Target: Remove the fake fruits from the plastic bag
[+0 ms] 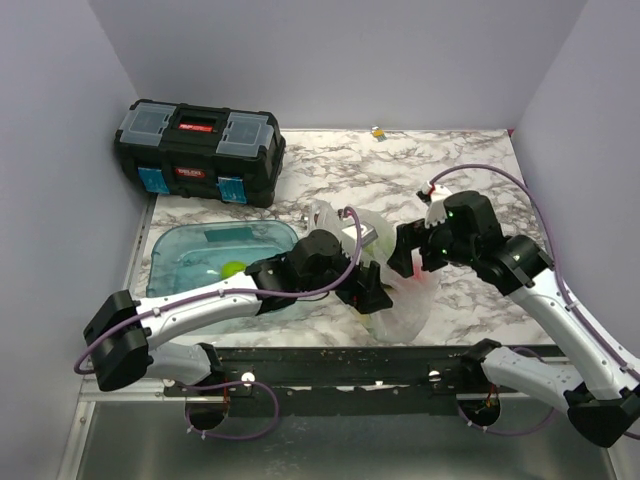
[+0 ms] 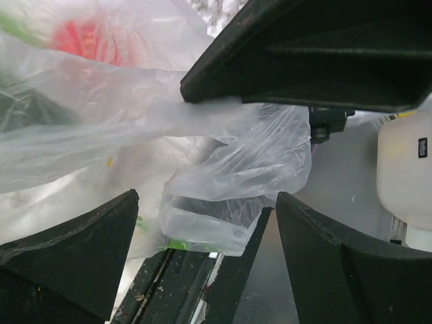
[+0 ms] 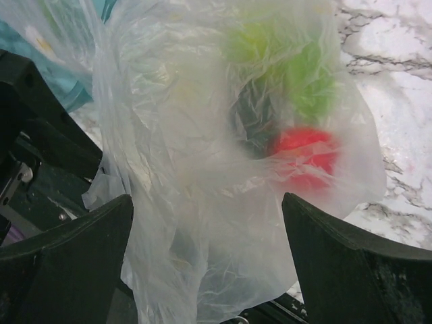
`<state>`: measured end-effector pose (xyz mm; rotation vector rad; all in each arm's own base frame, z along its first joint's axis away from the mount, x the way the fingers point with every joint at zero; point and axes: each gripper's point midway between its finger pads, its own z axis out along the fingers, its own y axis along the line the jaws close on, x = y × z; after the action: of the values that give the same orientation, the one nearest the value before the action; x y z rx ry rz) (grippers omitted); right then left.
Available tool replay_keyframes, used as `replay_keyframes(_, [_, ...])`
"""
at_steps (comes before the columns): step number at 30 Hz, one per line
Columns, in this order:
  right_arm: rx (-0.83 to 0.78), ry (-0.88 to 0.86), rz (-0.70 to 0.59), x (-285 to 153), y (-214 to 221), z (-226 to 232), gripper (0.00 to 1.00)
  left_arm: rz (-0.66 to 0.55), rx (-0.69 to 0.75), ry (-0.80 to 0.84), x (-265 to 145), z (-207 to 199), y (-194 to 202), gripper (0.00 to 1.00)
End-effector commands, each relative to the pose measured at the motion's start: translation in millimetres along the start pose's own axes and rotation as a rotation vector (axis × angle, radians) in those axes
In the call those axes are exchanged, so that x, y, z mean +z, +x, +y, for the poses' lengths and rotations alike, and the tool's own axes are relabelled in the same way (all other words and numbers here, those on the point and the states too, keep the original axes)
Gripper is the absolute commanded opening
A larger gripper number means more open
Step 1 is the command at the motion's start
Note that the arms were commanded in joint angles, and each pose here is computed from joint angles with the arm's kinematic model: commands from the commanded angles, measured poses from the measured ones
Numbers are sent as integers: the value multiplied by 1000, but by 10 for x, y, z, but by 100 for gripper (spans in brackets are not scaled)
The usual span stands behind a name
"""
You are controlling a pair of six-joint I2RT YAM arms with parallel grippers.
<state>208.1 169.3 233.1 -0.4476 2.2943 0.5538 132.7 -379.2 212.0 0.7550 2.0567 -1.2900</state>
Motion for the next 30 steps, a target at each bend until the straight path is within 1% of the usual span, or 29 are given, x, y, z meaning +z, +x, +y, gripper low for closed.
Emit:
replay_keyframes(1, [-42, -68, -3, 59, 14, 145, 94, 19, -17, 32, 8, -126, 83, 81])
replay_keyframes(5, [-55, -133, 26, 135, 77, 308, 94, -20, -40, 54, -45, -172, 106, 85])
replay_keyframes(9, [-89, -113, 48, 272, 174, 363, 94, -25, -99, 30, -22, -95, 185, 86])
replay_keyframes(12, [-70, -73, 30, 280, 138, 312, 94, -49, -116, 7, -51, -52, 212, 87])
replay_keyframes(14, [-60, -65, 35, 281, 119, 313, 93, -43, -121, 9, -61, -58, 228, 90])
replay_keyframes(15, [-53, -56, 39, 283, 118, 303, 93, -21, -126, -3, -52, -37, 263, 90])
replay_keyframes(18, [-57, -39, 32, 239, 105, 274, 92, -20, -144, -80, -40, 92, 320, 89])
replay_keyframes(20, [-75, -45, 21, 194, 100, 272, 93, -69, -184, -59, -37, 120, 361, 89])
replay_keyframes(22, [-85, -46, 35, 165, 109, 273, 93, -134, -202, 5, 21, 100, 344, 91])
replay_keyframes(24, [-86, -28, 53, 153, 120, 247, 94, -129, -223, 42, 157, 73, 354, 91])
replay_keyframes(25, [-81, -3, 55, 153, 116, 209, 94, -106, -227, 71, 253, 14, 348, 88])
replay_keyframes(27, [-92, 2, 71, 169, 131, 197, 95, -99, -247, 142, 394, -126, 322, 75])
replay_keyframes(30, [-105, -11, 96, 218, 152, 224, 95, -166, -288, 223, 431, -258, 268, 60])
